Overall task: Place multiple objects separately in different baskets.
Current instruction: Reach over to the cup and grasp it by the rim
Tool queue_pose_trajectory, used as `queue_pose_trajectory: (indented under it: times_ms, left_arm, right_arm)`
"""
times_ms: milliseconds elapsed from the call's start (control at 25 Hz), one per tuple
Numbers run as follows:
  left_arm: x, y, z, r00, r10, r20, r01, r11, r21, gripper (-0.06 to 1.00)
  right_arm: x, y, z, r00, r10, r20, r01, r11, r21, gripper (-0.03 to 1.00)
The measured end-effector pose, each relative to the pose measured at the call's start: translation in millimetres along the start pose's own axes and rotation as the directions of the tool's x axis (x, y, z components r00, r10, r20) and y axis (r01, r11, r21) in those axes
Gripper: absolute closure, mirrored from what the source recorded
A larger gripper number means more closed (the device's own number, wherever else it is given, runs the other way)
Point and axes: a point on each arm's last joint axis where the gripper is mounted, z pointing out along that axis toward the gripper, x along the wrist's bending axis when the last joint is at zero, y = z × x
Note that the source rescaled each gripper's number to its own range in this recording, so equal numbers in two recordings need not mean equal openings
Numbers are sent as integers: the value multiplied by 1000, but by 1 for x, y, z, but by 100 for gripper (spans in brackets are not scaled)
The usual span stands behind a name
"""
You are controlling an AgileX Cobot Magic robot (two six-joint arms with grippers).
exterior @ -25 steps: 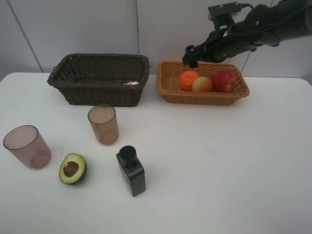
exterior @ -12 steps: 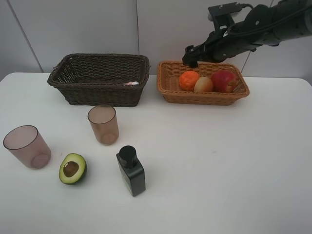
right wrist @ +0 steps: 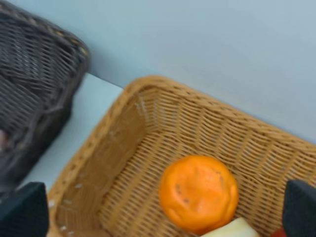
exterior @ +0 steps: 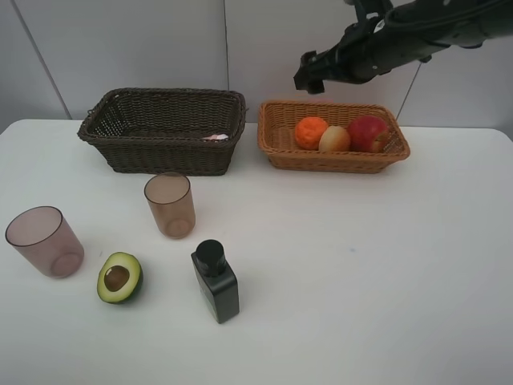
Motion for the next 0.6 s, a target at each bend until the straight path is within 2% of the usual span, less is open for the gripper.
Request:
queue_pose_trajectory:
  times_ms: [360,600]
  left_arm:
    - [0,0,0,1000,0,0,0,1000,0,-6]
    - [0,0,0,1000,0,0,0,1000,0,-6]
  right_arm:
    - [8,-16,-85,1000,-5,6,5,999,-54,-3]
    - [14,-32,-145,1000,-2,-21,2,1000,-25,-3]
